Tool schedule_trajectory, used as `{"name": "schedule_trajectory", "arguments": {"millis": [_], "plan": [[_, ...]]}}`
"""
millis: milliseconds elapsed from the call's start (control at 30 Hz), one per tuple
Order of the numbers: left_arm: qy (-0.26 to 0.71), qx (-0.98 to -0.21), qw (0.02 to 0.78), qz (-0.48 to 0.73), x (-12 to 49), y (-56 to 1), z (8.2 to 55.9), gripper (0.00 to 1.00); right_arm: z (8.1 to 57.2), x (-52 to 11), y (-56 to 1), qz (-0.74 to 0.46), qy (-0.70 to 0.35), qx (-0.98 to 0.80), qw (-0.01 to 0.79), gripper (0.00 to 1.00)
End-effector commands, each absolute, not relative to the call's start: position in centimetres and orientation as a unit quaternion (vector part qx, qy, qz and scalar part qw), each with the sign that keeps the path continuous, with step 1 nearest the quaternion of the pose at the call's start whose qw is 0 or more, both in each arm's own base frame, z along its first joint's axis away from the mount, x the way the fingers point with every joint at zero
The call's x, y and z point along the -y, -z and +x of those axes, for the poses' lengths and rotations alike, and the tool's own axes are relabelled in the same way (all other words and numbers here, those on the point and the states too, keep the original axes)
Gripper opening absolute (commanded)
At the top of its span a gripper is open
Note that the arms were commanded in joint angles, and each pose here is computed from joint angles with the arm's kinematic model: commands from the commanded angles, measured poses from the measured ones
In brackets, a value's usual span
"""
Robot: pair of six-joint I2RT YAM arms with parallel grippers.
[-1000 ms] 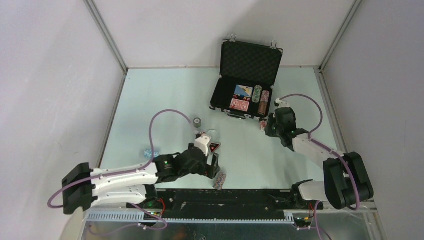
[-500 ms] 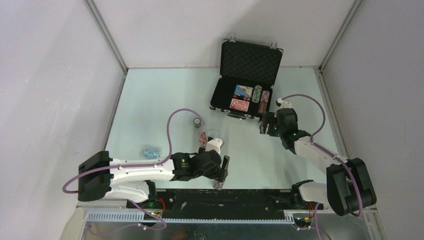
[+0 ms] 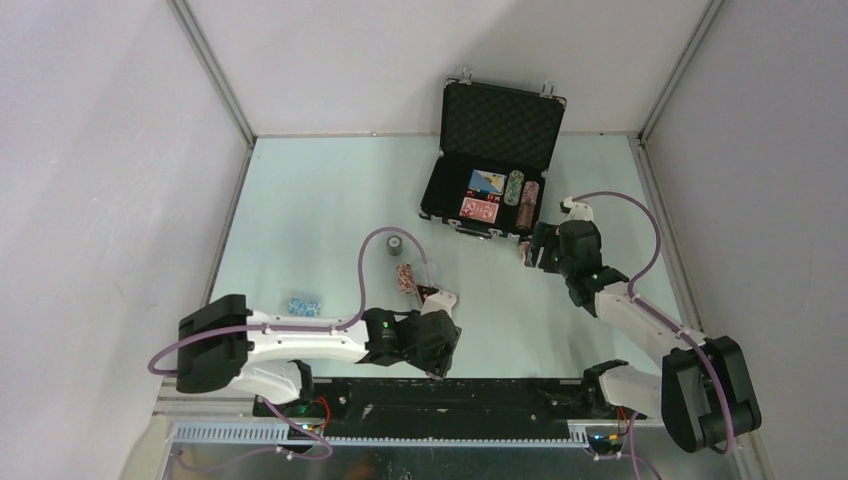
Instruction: Pack up texas hold em set
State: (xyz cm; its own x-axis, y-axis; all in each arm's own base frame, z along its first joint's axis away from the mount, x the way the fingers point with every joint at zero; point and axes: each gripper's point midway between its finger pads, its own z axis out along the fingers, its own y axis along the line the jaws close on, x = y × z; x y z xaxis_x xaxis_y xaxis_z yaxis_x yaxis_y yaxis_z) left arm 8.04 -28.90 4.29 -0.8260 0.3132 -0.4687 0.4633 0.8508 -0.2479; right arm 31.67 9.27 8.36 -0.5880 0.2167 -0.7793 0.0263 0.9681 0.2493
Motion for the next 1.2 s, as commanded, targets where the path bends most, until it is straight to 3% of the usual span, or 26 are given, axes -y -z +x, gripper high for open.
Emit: {"name": "schedule_trajectory", "arguments": {"millis": [0, 133, 233, 433, 667, 900, 1167], "plan": [[0.194, -0.94, 0.194, 0.203, 29.9, -4.8, 7.3, 0.66, 32.1, -8.8, -9.8, 0.084, -0.101, -0.869, 0.478, 0.73], [0.2, -0.943, 0.165, 0.209, 31.0, -4.4, 6.5, 0.56, 32.1, -8.5, -10.0, 0.091, -0.096, -0.866, 0.482, 0.73], [0.187, -0.946, 0.163, 0.207, 31.1, -3.9, 6.6, 0.41, 32.1, -8.3, -10.1, 0.095, -0.093, -0.865, 0.485, 0.73], [0.161, -0.94, 0.208, 0.218, 31.9, -5.9, 9.1, 0.27, 32.0, -7.8, -10.4, 0.105, -0.084, -0.861, 0.49, 0.72], [0.205, -0.92, 0.263, 0.204, 35.5, -12.2, 15.4, 0.25, 32.1, -6.9, -11.1, 0.123, -0.077, -0.849, 0.508, 0.72], [0.226, -0.898, 0.336, 0.171, 38.3, -17.9, 25.9, 0.27, 31.6, -5.3, -12.4, 0.159, -0.064, -0.825, 0.538, 0.71], [0.245, -0.897, 0.33, 0.161, 43.8, -16.5, 35.0, 0.22, 31.0, -4.2, -13.1, 0.18, -0.063, -0.807, 0.559, 0.69]]}}
